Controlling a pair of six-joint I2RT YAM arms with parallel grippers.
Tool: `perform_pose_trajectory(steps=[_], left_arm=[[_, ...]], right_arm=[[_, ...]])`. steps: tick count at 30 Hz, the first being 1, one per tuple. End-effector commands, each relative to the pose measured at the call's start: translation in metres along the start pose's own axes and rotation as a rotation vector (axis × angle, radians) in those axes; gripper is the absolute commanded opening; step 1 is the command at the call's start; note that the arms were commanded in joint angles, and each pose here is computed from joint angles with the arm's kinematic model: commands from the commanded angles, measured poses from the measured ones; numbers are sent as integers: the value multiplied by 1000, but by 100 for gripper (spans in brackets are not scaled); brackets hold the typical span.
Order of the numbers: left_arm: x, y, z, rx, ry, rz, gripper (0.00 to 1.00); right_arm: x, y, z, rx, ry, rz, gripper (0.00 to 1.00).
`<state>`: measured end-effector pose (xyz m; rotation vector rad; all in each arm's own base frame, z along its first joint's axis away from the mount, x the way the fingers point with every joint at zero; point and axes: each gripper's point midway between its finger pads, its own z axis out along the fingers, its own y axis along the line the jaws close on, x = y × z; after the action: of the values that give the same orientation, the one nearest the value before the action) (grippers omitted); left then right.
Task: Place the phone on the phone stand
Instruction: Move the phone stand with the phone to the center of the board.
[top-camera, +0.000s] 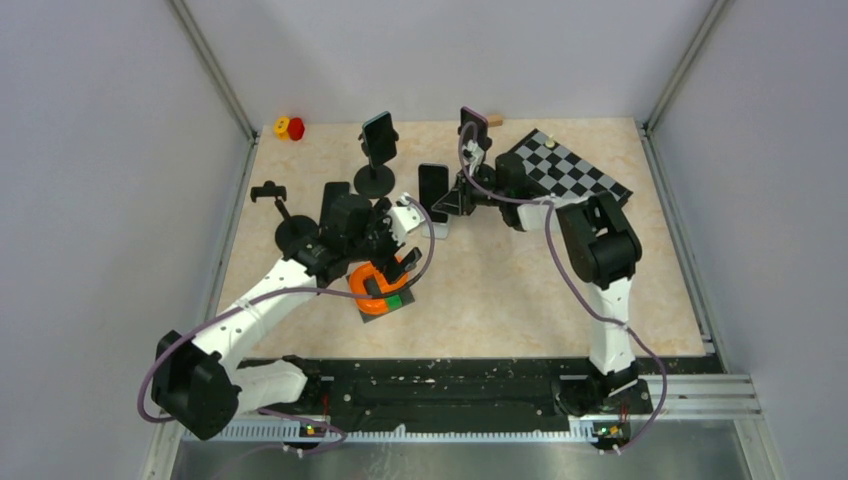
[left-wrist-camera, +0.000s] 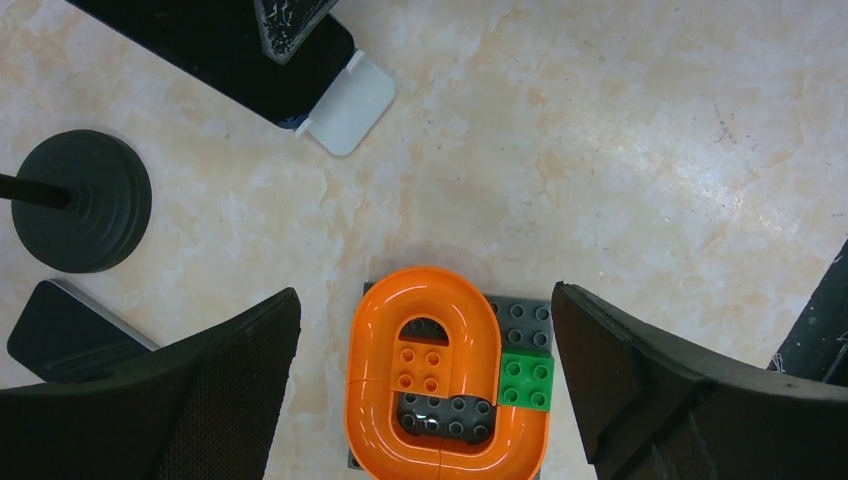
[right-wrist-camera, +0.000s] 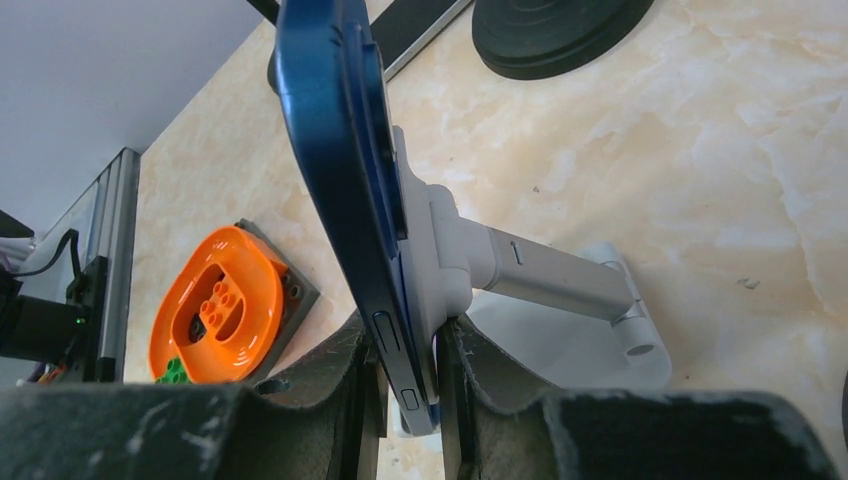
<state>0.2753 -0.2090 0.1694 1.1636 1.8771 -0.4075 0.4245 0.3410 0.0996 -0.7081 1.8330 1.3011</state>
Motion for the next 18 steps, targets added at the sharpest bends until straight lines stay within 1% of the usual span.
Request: perform_pose_trajectory(steps=[1,13,18], left_arm=[[-20,11,-3,-30,-56,9,99],[-18,11,-5,-30,-56,8,99],[-18,10,-7,-30,-55,6,99]], right_arm=[[-29,10,14,-59,-51,-118,0],[-34,12,35,-120,-48,-83,0],[-28,9,37,-126,-44,-55,0]])
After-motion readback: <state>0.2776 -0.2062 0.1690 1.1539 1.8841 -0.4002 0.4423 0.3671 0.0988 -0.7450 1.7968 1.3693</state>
